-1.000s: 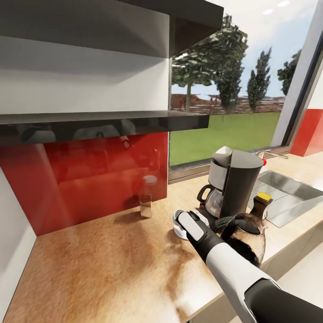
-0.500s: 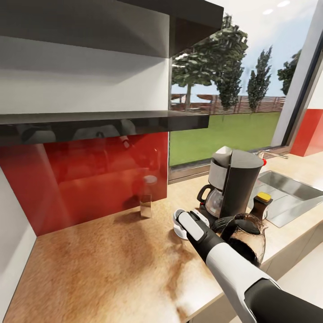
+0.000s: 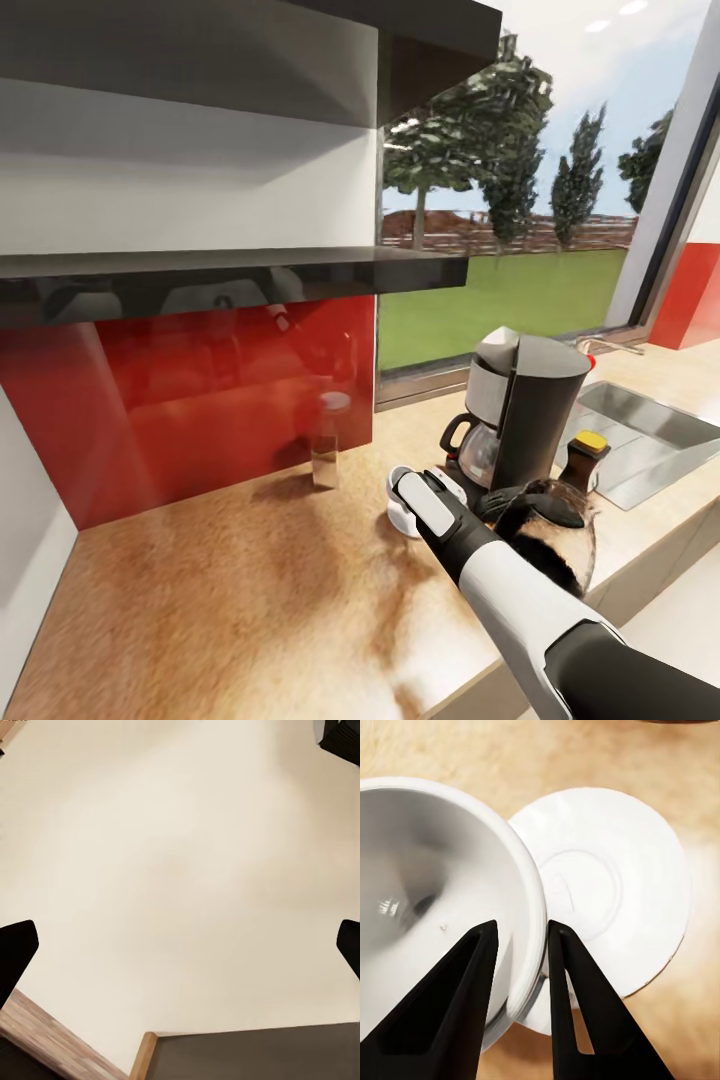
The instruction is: Set up a coffee station on the kitchen countertop: keep the coffee maker on the countertop, move the bottle of coffee from the kitchen shelf to the counter next to the coffee maker, place a paper coffee filter on top of the coffee maker, put the saucer next to the coffee maker with the coffee cup on the saucer, and place the electric kettle next to the coffee maker.
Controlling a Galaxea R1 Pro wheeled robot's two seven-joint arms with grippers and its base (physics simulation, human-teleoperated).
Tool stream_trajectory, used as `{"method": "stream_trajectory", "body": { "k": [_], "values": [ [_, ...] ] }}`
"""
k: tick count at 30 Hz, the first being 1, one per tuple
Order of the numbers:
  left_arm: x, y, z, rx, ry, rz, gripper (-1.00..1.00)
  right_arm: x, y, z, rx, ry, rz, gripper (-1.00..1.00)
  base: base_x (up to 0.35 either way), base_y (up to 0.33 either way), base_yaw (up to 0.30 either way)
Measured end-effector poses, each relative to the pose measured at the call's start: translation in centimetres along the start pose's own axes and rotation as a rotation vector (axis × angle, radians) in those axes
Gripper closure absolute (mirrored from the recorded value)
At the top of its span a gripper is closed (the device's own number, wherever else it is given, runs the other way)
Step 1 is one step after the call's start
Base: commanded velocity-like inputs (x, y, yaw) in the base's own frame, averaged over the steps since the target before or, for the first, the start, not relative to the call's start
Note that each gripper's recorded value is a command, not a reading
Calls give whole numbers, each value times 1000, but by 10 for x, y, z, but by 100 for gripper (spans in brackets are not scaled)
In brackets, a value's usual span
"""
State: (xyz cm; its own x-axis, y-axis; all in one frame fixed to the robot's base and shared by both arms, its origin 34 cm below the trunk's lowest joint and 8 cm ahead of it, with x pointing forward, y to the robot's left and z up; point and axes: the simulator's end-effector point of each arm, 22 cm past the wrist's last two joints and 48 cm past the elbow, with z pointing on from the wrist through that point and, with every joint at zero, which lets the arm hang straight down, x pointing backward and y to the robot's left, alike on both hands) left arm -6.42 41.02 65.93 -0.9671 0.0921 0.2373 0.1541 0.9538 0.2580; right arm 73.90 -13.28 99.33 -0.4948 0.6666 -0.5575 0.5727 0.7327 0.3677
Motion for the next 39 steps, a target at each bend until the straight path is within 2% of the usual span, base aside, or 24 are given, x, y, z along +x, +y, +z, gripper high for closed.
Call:
{"method": "stream_trajectory", "body": {
  "k": [9,17,39],
  "values": [
    [0,0,0,0,1,0,-100,0,0,0,2,-1,1,100,4,0,0],
    [7,0,0,-1,33,4,-100,0,0,0,2,-2,2,100,42,0,0],
    [8,-1,0,0,36,4,-100,-1,0,0,2,-1,5,100,8,0,0]
  ]
}}
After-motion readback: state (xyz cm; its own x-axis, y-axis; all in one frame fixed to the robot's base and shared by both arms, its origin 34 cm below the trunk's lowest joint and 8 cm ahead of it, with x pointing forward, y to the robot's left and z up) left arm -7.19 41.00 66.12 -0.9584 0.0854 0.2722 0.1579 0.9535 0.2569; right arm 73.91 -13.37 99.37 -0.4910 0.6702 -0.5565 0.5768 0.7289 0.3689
